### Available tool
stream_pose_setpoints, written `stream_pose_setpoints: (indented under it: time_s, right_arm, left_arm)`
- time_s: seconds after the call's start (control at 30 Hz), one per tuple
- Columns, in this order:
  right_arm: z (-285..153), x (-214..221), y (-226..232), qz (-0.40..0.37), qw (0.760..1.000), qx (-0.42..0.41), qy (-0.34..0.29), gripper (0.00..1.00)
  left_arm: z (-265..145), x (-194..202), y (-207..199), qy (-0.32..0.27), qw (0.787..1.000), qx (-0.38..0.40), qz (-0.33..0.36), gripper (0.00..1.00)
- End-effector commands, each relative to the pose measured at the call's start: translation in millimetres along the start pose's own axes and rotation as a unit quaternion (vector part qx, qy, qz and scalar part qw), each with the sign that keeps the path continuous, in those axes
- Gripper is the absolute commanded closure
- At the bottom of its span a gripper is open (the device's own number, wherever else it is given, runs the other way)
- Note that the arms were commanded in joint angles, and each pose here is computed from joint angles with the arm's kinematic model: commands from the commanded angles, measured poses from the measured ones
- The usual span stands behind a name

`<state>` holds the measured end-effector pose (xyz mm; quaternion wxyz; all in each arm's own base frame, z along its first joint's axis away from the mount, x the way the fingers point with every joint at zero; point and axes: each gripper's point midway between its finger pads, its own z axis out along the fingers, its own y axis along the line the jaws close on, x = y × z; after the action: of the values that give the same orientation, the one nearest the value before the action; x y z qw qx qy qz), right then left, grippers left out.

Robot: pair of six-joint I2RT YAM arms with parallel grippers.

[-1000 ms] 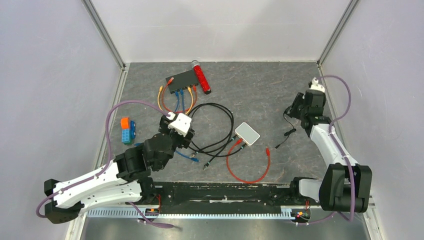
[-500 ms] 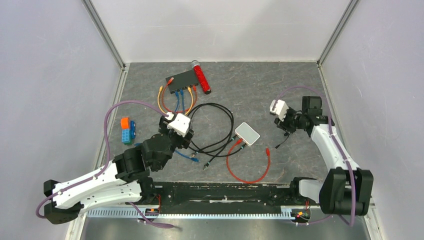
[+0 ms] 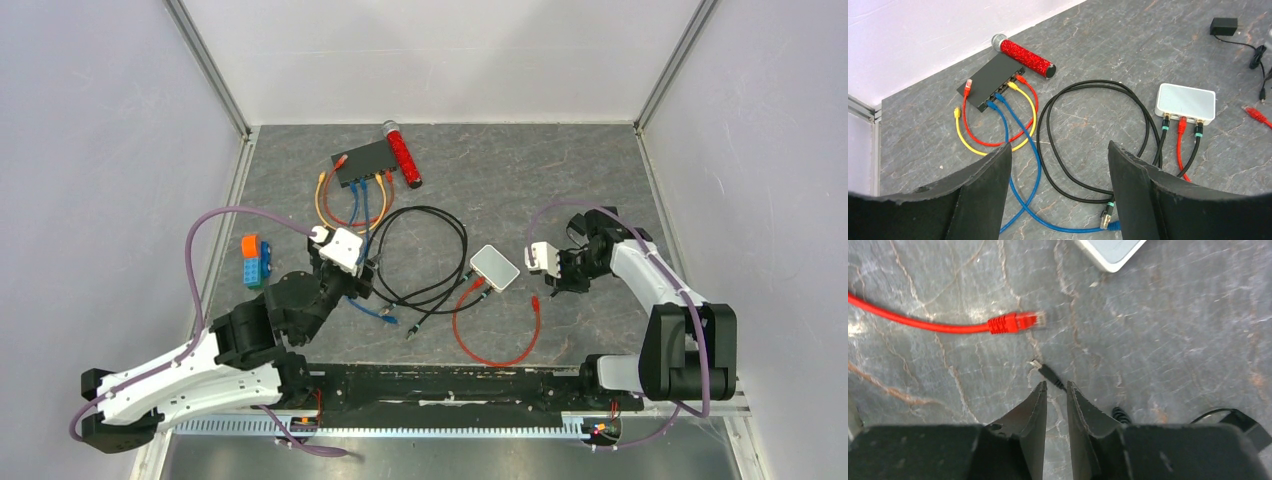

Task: Insert the plug into the switch port
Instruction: Move the power at the center of the board, then pick up the power from the center of the board.

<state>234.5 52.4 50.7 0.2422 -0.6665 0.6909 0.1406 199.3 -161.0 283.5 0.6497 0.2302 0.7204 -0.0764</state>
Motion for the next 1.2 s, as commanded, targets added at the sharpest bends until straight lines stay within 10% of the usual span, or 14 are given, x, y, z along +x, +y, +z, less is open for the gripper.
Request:
stream_pose_setpoints:
  time_s: [0.0, 1.17]
  right_arm:
    - [1, 16, 13, -0.021, 0.999, -0.015, 0.042, 0.77]
    - [9, 0, -24, -0.040, 0.998, -0.005, 0.050, 0.74]
  left_arm:
    - [-4, -15, -3, -0.030, 0.999, 0.013, -0.042, 0.25]
    - [-7, -16, -3, -0.040, 0.997, 0.022, -0.054, 0.25]
